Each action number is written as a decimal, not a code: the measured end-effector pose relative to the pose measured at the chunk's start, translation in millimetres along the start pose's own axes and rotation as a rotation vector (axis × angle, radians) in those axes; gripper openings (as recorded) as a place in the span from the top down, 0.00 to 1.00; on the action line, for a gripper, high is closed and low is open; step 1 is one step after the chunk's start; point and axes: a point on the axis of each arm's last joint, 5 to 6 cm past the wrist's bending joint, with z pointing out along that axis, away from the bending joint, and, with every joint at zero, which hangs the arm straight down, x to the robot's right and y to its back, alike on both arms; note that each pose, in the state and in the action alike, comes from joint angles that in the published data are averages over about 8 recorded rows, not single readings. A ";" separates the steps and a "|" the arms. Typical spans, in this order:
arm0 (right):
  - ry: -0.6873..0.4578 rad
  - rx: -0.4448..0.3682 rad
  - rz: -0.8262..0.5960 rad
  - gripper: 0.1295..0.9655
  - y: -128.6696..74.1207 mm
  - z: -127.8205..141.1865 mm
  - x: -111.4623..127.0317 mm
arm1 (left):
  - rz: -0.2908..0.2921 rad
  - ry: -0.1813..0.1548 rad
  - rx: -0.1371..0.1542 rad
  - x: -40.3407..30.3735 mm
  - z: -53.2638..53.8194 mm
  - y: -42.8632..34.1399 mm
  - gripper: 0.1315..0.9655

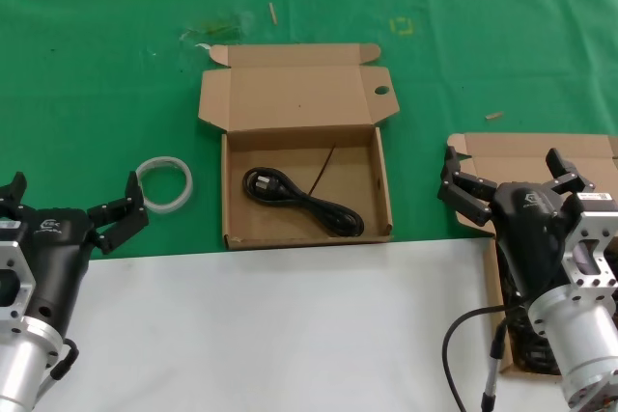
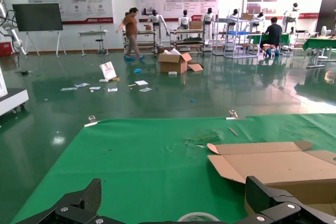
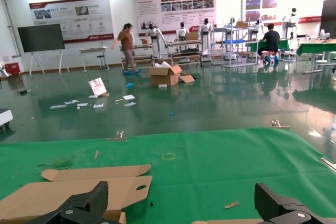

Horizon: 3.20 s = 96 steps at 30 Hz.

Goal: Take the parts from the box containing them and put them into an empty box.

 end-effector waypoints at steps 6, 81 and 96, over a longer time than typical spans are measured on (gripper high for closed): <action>0.000 0.000 0.000 0.00 0.0 0.0 0.0 | 0.000 0.000 0.000 0.0 0.0 0.0 0.00; 0.000 0.000 0.000 0.00 0.0 0.0 0.0 | 0.000 0.000 0.000 0.0 0.0 0.0 0.00; 0.000 0.000 0.000 0.00 0.0 0.0 0.0 | 0.000 0.000 0.000 0.0 0.0 0.0 0.00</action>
